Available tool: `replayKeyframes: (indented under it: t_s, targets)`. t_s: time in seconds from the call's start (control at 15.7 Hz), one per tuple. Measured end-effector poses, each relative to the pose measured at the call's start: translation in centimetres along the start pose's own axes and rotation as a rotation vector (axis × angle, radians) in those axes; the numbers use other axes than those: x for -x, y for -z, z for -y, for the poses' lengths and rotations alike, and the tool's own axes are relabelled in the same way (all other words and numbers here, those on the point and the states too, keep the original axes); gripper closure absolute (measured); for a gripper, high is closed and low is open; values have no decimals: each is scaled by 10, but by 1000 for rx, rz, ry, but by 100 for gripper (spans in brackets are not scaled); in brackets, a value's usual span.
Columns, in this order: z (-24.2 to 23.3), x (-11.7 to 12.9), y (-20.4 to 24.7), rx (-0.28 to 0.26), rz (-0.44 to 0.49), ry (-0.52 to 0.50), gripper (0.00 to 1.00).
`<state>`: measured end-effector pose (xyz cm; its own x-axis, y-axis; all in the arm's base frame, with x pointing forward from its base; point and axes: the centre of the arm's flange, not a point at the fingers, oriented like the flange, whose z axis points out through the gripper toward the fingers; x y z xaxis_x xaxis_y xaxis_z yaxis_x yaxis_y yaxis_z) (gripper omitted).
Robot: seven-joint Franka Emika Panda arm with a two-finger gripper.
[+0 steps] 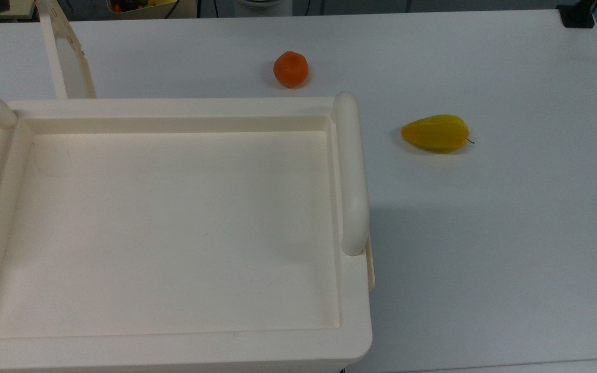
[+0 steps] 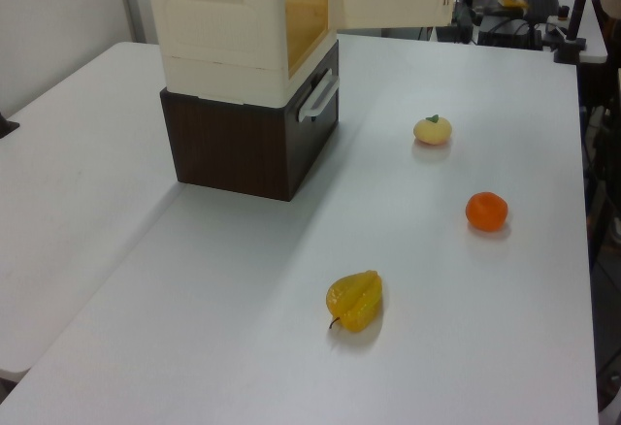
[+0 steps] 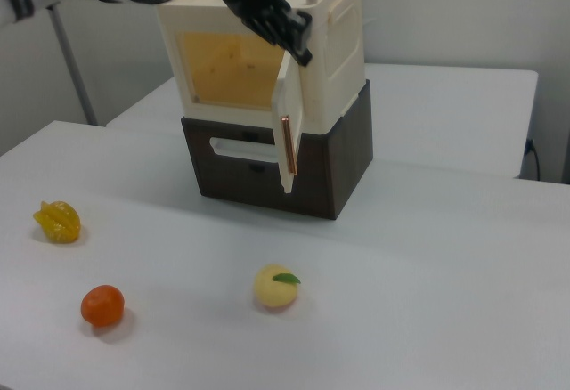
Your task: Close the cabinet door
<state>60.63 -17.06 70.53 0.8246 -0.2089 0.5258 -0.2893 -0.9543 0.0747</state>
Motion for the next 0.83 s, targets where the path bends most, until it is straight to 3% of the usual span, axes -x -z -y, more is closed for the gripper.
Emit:
replayKeyframes:
  t_s: [0.32, 0.64, 0.83]
  targets:
    - [-1, 6, -25, -5, 43, -6, 99]
    - [21, 6, -23, -131, 44, -49, 99]
    - [70, 8, -15, -197, 50, -75, 99]
